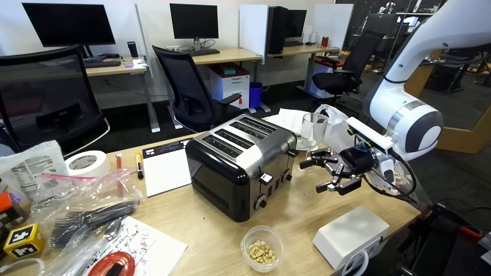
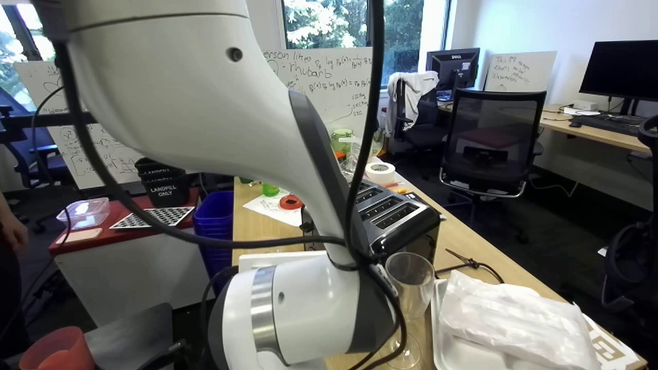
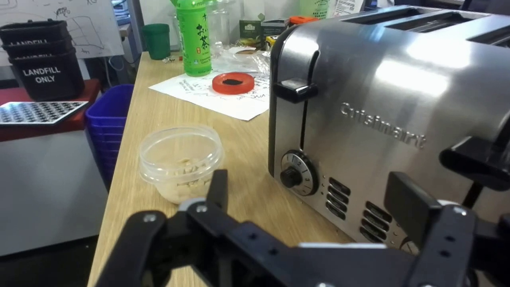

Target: Turn the right knob on the toaster clockwise

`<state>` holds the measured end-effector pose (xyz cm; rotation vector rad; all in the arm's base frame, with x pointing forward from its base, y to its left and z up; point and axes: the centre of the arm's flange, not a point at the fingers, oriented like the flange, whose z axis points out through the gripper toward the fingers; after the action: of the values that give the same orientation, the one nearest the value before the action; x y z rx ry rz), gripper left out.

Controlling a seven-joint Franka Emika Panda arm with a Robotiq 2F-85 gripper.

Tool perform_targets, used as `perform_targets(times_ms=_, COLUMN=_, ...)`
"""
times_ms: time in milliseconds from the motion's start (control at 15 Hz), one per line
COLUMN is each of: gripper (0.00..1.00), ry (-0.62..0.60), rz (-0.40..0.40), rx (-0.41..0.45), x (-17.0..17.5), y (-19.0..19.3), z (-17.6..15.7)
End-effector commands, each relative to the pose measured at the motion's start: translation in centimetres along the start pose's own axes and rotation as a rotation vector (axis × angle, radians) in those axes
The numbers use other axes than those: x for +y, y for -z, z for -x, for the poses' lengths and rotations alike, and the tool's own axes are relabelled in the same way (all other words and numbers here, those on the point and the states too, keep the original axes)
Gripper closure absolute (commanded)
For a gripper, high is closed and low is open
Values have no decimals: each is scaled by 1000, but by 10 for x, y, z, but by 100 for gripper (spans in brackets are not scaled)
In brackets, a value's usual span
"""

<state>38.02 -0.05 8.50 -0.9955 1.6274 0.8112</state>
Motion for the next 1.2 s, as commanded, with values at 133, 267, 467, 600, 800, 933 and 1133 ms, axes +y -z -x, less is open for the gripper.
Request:
perform_targets(times_ms=133, gripper=0, ry=-107, rz=-129, rx=-24, x=0, y=-8, z=-20)
perform_targets(times_ms=267, gripper=0, ry=-122, rz=-185, rx=-13, x=0, y=-8, z=-28)
perform_targets(times_ms=467, gripper=0, ry=-140, rz=-229, rx=-4, x=3, y=-10, z=-33)
perform_targets(times_ms=600, gripper=0, ry=-139, rz=-201, rx=-4, x=4, y=-5, z=-33)
perform_targets(times_ms=800, gripper=0, ry=-139, rz=-202, rx=-4, x=4, y=-5, z=-33)
perform_targets(times_ms=933, gripper=0, ry=-139, rz=-202, rx=-4, x=4, y=-5, z=-33)
perform_targets(times_ms=1133, gripper=0, ry=-147, rz=-211, rx=-11, x=2, y=-7, z=-34)
